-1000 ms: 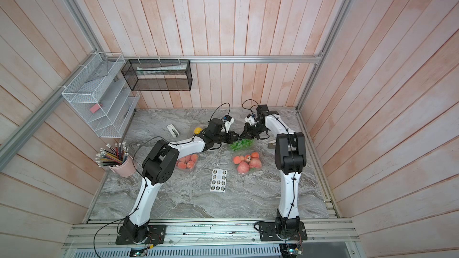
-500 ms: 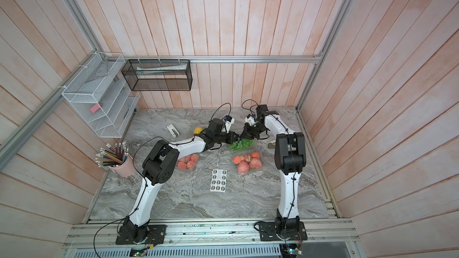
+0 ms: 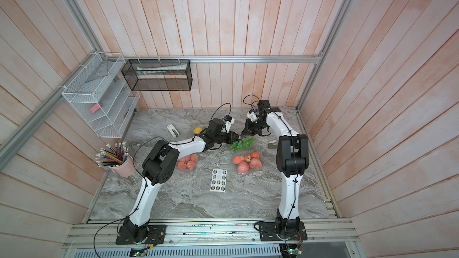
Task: Label fruit boxes
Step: Stick the label on the fruit box.
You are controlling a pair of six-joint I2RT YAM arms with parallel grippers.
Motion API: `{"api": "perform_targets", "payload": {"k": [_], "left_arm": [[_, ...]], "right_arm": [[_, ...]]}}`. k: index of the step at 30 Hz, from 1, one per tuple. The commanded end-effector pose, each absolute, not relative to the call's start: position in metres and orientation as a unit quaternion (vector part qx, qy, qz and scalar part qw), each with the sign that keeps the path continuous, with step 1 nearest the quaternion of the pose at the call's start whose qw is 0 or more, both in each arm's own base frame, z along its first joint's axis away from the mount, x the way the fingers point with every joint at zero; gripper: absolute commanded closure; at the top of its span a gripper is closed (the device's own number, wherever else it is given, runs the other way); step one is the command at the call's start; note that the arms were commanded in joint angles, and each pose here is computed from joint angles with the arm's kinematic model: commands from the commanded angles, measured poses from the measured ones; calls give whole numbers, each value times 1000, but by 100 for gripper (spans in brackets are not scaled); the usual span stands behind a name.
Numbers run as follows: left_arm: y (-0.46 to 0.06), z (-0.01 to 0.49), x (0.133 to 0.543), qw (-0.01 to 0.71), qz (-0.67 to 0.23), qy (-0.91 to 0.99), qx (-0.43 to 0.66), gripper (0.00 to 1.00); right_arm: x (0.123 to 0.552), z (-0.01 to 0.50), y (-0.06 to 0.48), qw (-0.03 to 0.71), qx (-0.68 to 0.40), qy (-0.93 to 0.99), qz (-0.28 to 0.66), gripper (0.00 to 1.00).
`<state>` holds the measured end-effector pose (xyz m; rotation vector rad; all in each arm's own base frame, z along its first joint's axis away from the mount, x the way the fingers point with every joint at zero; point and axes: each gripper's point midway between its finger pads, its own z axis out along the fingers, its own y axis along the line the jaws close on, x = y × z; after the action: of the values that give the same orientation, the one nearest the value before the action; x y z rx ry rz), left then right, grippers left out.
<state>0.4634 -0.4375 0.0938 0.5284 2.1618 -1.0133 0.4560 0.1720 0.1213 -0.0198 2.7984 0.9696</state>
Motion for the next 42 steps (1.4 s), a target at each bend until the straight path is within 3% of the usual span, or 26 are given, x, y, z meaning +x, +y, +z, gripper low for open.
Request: {"api": "perform_targets", "payload": {"k": [1, 42], "left_arm": [[-428, 53, 457, 303, -353, 863, 198, 98], [-426, 56, 462, 310, -352, 865, 180, 99]], "right_arm": [[455, 131, 179, 93, -12, 938, 334, 100], [445, 63, 183, 37, 6, 943, 330, 100]]}}
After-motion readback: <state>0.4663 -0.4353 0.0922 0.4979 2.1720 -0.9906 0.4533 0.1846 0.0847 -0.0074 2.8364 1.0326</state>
